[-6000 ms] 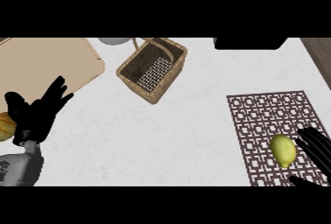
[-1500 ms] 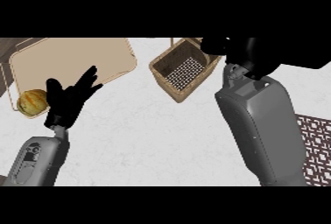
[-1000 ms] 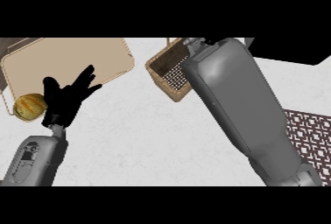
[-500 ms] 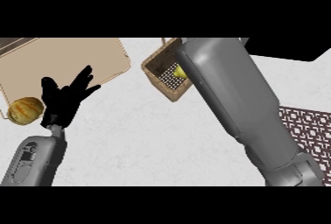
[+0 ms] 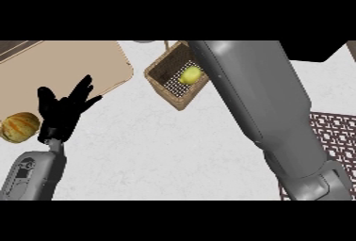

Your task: Pick the lemon from the placemat and place it in the basket

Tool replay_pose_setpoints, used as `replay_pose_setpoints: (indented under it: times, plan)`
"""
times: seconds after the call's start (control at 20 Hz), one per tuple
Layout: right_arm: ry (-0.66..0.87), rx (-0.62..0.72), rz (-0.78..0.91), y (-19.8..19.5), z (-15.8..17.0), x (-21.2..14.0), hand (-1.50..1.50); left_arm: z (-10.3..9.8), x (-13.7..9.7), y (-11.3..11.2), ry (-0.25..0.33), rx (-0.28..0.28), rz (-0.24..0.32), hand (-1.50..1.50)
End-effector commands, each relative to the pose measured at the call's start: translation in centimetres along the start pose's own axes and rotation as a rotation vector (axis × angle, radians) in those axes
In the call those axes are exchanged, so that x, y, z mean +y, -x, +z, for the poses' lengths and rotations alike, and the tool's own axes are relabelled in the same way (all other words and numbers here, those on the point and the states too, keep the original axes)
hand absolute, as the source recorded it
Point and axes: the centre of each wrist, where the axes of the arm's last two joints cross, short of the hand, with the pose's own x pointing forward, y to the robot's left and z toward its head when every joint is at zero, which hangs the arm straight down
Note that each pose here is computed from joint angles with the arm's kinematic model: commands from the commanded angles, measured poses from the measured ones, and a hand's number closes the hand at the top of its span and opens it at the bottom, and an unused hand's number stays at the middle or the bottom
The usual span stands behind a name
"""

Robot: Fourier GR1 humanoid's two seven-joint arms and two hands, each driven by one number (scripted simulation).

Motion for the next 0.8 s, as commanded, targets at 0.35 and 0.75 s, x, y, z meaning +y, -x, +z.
replay_pose_setpoints:
  times: [0.35, 0.75]
  plan:
    - [0.073, 0.351, -0.353, 1.8, -0.9, -4.1, -1.5, 0.7, 2.2, 0.7, -0.072, -0.008, 0.018, 0.0]
    - [-0.101, 0.349, -0.327, 6.4, 2.4, -6.9, -1.5, 1.5, 3.5, 1.6, -0.125, 0.005, 0.031, 0.0]
